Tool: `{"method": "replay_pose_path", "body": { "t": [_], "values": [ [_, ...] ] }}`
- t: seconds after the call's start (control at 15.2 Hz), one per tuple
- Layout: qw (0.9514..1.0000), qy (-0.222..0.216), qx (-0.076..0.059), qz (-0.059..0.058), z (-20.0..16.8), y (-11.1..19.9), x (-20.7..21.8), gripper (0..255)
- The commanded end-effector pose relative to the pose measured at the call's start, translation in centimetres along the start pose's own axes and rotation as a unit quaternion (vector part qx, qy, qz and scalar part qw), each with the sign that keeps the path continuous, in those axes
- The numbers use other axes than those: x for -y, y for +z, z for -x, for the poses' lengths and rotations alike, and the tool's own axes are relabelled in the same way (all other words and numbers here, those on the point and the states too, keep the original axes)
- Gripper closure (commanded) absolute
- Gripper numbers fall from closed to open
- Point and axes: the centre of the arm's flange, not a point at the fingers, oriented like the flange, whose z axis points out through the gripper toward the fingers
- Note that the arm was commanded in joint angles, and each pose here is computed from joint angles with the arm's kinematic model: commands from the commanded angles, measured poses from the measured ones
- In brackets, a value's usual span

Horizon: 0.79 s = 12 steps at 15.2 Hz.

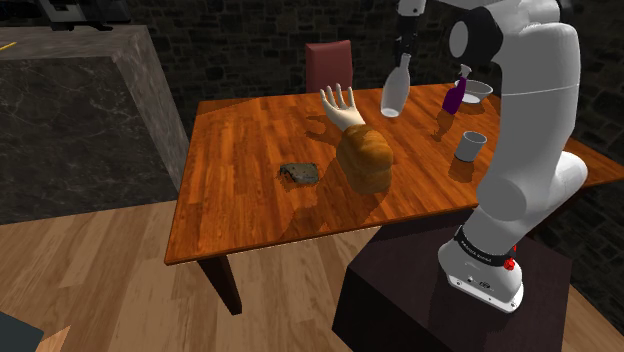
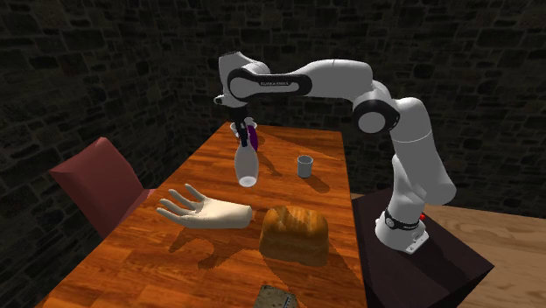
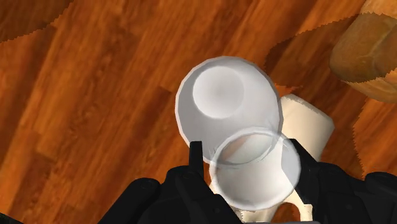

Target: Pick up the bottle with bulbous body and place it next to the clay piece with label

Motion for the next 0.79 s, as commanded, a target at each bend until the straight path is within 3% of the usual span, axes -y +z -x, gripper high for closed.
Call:
{"method": "replay_pose_path", "body": {
  "t": [0.0,0.73],
  "values": [
    [1.0000,0.000,0.000,0.000,0.0,-0.5,1.4,255],
    [1.0000,0.000,0.000,0.000,-0.9,-0.9,15.9,255]
  ]
}}
